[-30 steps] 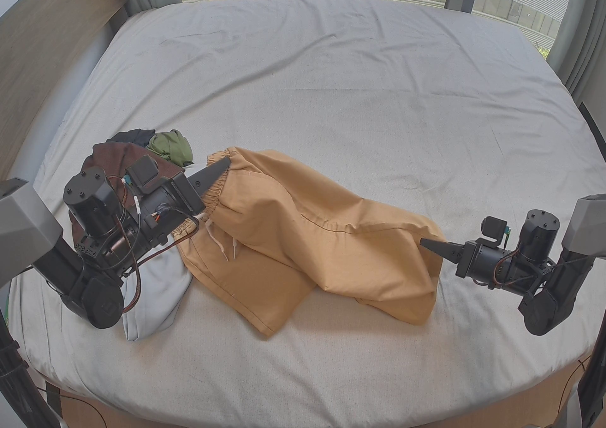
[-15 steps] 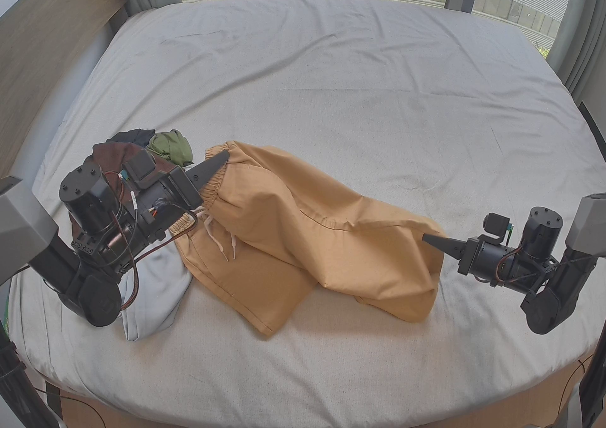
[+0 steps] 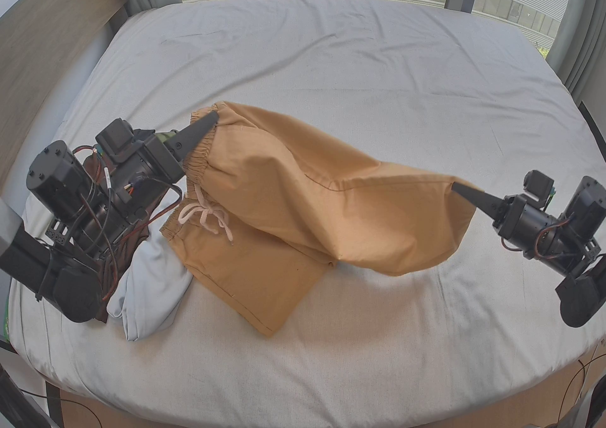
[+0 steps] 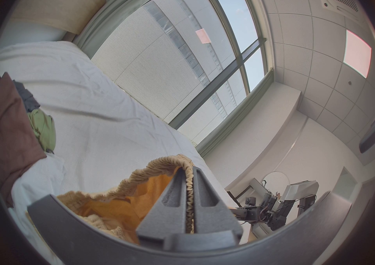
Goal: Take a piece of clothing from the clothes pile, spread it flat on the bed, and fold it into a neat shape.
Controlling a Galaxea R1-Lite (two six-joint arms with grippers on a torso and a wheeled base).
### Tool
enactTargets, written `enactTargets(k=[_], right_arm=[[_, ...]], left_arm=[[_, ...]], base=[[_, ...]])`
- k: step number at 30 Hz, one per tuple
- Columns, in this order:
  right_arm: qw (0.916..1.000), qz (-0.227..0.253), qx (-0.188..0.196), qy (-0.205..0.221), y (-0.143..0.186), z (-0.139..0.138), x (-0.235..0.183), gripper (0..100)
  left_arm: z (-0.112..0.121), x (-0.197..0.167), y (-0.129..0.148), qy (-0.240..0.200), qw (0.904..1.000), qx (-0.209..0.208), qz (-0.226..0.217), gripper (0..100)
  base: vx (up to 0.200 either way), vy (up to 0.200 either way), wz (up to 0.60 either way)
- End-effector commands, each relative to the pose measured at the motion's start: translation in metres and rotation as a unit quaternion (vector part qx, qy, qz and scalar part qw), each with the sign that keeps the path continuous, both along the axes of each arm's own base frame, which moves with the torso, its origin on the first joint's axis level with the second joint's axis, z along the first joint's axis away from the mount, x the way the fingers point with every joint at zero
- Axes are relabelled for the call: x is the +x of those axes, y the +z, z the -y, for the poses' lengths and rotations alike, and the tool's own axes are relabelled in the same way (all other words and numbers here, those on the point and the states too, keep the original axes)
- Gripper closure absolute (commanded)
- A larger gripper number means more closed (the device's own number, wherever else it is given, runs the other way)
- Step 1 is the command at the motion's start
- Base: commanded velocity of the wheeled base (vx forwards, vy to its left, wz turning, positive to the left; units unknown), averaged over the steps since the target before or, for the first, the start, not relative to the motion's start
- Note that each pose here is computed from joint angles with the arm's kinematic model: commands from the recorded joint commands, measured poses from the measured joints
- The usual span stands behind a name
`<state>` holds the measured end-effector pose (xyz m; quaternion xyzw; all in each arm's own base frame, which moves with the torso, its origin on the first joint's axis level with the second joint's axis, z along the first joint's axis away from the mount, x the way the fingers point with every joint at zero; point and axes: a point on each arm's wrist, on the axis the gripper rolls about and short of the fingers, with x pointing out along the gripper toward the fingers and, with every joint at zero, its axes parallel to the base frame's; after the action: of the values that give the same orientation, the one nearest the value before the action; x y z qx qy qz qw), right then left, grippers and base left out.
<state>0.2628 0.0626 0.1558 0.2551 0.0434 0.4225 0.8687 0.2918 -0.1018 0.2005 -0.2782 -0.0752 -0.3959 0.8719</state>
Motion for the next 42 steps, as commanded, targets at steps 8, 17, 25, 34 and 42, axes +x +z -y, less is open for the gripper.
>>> enactTargets(k=[8,17,25,34,42], right_arm=[[0.9930,0.108,0.042,0.021,0.066,0.002,-0.048,100],[0.9916,0.121,0.045,0.012,0.072,0.004,-0.046,100],[0.9897,0.132,0.055,-0.013,0.082,0.018,-0.043,100],[0.9877,0.140,0.063,-0.032,0.090,0.028,-0.043,100],[0.9857,0.150,0.073,-0.027,0.099,0.029,-0.050,100]], left_arm=[[-0.012,-0.037,0.047,-0.018,0.9966,-0.015,0.079,100],[-0.014,-0.042,0.052,-0.018,0.9958,-0.019,0.088,100],[-0.022,-0.051,0.058,-0.025,0.9960,-0.044,0.073,100],[-0.022,-0.051,0.054,-0.031,0.9966,-0.037,0.066,100],[-0.023,-0.052,0.052,-0.031,0.9970,-0.036,0.062,100]], base=[[0.000,0.000,0.00],[0.000,0.000,0.00],[0.000,0.000,0.00],[0.000,0.000,0.00],[0.000,0.000,0.00]])
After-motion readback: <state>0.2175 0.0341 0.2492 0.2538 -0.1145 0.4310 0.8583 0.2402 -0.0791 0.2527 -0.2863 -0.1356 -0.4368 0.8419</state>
